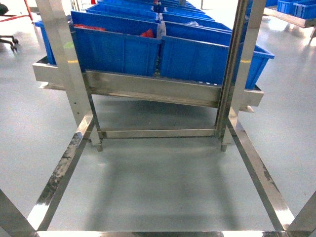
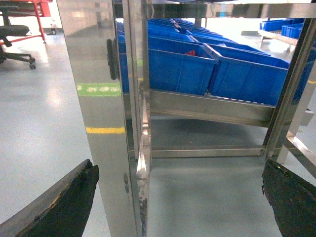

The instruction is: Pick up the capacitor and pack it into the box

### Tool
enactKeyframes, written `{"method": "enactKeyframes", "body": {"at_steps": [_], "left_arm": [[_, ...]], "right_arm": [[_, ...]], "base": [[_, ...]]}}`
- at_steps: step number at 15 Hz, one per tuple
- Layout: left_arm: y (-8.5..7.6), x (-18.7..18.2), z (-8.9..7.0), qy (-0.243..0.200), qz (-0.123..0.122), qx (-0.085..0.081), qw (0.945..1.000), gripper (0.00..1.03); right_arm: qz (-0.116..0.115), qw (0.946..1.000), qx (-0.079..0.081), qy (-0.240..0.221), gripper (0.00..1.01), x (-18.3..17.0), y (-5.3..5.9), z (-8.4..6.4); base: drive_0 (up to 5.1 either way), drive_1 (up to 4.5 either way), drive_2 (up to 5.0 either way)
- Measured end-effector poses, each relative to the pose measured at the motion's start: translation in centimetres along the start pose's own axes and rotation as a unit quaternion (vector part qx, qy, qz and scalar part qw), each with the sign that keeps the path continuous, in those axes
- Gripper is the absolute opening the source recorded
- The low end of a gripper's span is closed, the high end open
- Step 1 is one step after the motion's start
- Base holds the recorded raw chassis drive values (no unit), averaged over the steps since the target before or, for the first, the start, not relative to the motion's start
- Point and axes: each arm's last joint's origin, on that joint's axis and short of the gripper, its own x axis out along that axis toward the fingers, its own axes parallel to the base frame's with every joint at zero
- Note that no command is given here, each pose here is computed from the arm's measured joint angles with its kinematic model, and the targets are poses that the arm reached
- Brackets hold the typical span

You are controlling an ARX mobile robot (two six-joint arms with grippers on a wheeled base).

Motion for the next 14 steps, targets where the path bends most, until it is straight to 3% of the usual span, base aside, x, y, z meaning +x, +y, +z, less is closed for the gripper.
{"method": "enactKeyframes", "body": {"at_steps": [14], "left_arm": [[0.00,0.00,-0.03,0.002,0.000,0.000,1.0000,0.98]], "right_arm": [[-0.001,1.0000,0.000,0.001,0.98,0.00,0.00,-0.02]], "base": [[0.0,0.00,0.0]]}}
